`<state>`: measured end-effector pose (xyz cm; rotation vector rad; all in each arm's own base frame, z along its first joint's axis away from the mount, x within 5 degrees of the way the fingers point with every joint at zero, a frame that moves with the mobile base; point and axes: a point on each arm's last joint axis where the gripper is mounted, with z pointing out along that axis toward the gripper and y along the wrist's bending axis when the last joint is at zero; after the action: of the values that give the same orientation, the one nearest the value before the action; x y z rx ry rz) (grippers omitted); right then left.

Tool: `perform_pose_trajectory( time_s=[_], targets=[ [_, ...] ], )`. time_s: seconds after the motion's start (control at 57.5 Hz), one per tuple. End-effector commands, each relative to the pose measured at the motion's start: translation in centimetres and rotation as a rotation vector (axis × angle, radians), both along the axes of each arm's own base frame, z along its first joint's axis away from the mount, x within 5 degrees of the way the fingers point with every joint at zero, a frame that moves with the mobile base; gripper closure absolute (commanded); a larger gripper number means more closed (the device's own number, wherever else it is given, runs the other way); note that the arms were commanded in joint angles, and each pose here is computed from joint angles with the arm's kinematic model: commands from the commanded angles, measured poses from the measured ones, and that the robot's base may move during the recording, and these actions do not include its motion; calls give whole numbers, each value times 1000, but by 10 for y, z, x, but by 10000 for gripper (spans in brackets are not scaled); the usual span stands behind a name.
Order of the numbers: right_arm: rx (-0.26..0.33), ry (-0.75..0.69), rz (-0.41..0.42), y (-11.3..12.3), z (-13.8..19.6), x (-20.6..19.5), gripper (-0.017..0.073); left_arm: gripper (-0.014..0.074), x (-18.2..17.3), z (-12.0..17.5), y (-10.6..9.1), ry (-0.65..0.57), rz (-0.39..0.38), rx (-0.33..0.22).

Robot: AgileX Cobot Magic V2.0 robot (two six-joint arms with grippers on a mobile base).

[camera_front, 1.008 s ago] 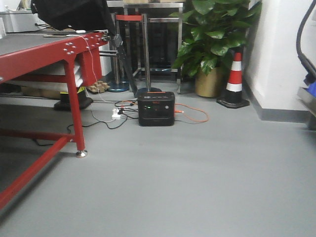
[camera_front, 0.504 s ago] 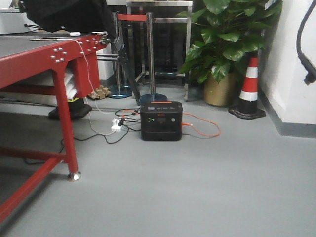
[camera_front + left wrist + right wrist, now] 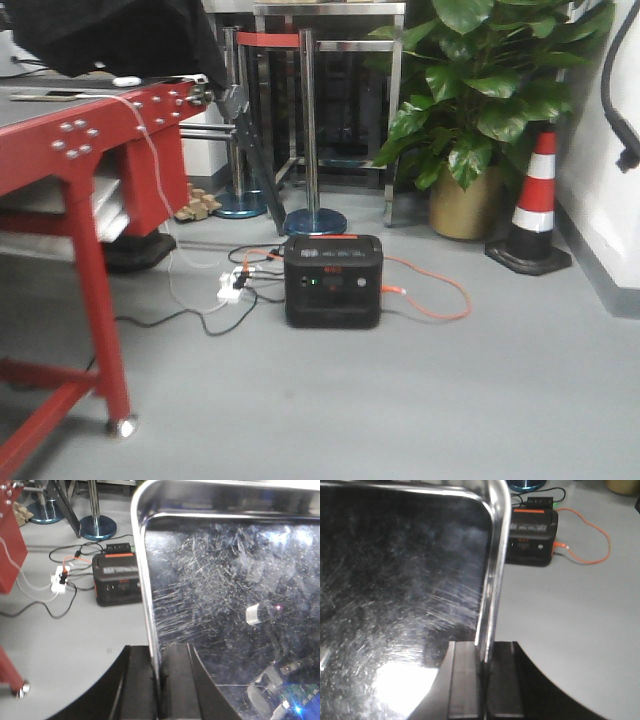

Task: Stack silver trays without gaps
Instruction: 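Turn the base past the plant and cone toward another shelf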

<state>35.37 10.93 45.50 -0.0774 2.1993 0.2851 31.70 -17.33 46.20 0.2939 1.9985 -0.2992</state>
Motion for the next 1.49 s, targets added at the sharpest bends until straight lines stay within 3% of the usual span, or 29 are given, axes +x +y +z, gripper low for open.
perform_pose_trajectory(
  time_s=[0.0,1.112,1.477],
  targets=[
    [6,-68,10,0,11,-2,638,607,-4,11,-1,-61,-21,-26],
    [14,-93,10,0,13,-1,638,607,-3,11,0,-71,-17,-12],
    [48,-207,11,2,21,5,638,607,-3,11,0,-71,-17,-12]
  ],
)
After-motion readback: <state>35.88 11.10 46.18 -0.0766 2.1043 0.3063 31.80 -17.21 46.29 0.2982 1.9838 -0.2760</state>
